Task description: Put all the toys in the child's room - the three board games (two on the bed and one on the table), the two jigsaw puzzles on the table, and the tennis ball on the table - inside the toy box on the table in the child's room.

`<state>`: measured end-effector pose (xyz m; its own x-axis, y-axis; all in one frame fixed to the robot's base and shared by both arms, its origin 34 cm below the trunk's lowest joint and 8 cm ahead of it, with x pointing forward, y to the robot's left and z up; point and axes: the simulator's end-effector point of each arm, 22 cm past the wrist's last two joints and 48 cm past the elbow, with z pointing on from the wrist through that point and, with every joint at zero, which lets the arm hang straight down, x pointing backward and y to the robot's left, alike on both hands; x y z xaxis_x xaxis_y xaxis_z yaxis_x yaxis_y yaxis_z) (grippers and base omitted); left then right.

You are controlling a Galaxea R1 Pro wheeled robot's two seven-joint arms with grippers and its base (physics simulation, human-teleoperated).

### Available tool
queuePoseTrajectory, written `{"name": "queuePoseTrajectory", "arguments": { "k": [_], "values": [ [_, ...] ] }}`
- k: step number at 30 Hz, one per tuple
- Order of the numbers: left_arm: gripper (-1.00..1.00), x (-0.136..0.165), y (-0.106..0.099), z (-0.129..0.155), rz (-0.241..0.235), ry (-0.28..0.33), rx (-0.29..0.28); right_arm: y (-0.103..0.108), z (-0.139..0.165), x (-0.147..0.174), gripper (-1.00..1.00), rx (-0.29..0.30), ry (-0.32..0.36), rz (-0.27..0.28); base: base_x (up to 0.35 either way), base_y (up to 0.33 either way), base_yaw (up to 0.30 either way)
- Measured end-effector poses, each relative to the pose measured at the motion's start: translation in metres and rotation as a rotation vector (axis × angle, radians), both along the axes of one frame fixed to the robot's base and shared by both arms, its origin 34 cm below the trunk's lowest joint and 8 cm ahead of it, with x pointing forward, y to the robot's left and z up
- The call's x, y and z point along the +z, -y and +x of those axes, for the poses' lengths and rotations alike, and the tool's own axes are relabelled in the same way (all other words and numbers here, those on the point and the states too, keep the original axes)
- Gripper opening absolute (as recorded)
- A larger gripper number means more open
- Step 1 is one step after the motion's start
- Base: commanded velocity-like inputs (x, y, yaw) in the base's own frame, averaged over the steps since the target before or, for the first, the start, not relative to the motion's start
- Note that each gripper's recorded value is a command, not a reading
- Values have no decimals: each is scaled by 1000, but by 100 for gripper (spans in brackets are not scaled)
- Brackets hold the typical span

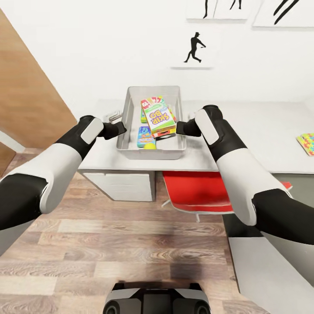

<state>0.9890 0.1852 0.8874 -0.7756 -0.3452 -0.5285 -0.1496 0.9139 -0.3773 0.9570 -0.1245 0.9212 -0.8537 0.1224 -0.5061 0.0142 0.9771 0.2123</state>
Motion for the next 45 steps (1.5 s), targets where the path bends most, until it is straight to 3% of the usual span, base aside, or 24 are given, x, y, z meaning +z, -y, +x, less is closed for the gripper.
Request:
{"name": "queuePoseTrajectory", "arguments": {
  "k": [10,11,12,14,38,45],
  "values": [
    [-100,0,0,1,0,1,1,0,0,0,-100,-3,1,-1,0,0,97],
    [-100,0,0,1,0,0,1,0,0,0,100,-4,0,-1,0,0,19],
    [100,-1,-1,0,-2,-7,2,-7,1,2,100,2,6,29,0,0,12],
    [100,-1,6,-2,-28,-11,-2,-16,1,5,100,-3,7,80,0,0,7],
    [100,-2,4,-3,-36,-18,4,-16,2,6,100,-3,6,80,0,0,1],
    [100,22,-1,10,-25,38,-6,-17,16,42,100,4,89,93,0,0,0]
  ]
}}
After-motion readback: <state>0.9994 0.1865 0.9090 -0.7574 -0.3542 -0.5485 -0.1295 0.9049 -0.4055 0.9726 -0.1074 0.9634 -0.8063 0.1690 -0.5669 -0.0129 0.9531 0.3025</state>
